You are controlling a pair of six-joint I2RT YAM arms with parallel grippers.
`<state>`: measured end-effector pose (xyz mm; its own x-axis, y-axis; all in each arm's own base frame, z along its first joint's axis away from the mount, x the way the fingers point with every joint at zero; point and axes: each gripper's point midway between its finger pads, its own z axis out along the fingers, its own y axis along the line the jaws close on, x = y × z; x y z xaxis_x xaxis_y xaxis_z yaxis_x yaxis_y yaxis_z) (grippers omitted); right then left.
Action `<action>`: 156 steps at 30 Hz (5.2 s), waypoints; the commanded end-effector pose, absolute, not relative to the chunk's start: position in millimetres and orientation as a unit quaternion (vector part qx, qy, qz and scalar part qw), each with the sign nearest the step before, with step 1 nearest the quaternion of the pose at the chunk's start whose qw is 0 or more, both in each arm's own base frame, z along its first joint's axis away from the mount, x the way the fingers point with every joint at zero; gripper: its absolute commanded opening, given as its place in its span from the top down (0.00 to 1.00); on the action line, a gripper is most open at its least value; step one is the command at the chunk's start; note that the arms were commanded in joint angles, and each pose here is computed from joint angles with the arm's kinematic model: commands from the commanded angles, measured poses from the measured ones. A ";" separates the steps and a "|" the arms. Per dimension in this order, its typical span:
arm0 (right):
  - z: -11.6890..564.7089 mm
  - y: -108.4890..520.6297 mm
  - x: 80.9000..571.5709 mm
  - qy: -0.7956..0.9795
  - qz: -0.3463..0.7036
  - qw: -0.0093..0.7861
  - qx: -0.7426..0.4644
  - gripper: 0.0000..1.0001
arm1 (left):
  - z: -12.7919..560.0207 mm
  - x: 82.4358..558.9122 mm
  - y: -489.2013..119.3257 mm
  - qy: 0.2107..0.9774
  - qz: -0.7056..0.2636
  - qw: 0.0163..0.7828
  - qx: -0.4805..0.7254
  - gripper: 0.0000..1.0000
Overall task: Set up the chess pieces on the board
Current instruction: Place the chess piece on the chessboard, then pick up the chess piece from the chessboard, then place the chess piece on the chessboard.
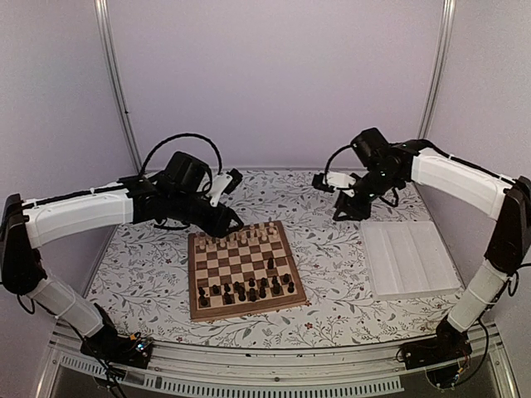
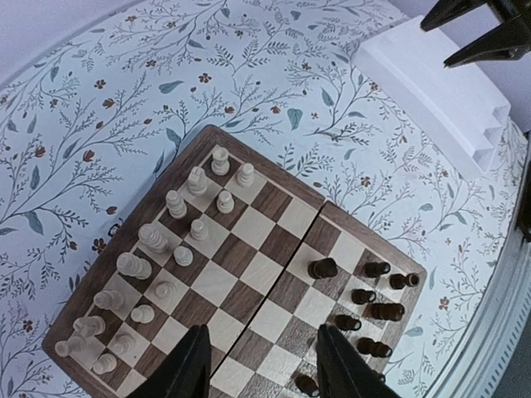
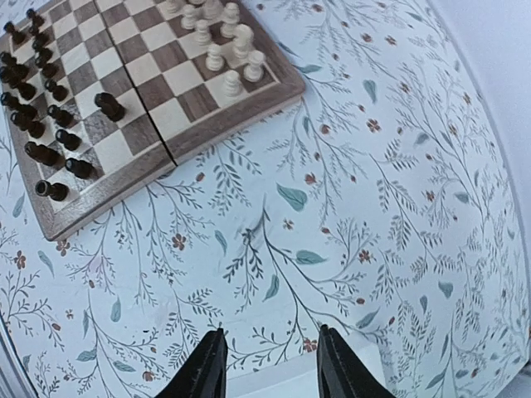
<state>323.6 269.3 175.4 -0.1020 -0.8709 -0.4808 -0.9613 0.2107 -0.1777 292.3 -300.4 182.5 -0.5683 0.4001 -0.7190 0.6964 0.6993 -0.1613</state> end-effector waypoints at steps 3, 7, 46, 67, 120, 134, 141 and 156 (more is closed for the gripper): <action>182.5 209.6 338.4 0.784 0.166 0.374 -0.467 0.56 | 143.8 282.4 -338.0 0.901 -0.188 0.269 0.283 0.57; 176.3 186.2 332.0 0.780 0.198 0.413 -0.425 0.55 | 120.9 267.5 -371.8 0.905 -0.179 0.232 0.307 0.58; 176.2 189.6 310.6 0.760 0.235 0.410 -0.446 0.53 | 72.7 253.0 -405.6 0.930 -0.088 0.160 0.321 0.66; 172.0 190.7 310.0 0.762 0.240 0.401 -0.448 0.53 | 66.9 237.7 -402.2 0.926 -0.097 0.136 0.339 0.62; 178.7 191.8 306.2 0.755 0.244 0.409 -0.450 0.54 | 90.6 155.8 -261.2 0.966 -0.056 0.137 0.212 0.92; 174.6 192.2 306.4 0.757 0.247 0.404 -0.450 0.54 | 66.4 154.3 -260.4 0.968 -0.035 0.121 0.215 0.90; 173.5 192.3 306.8 0.758 0.247 0.402 -0.449 0.54 | 61.5 154.8 -256.0 0.969 -0.023 0.120 0.214 0.88; 193.9 189.5 314.9 0.760 0.233 0.419 -0.439 0.53 | 106.2 166.1 -280.3 0.957 -0.068 0.160 0.230 0.63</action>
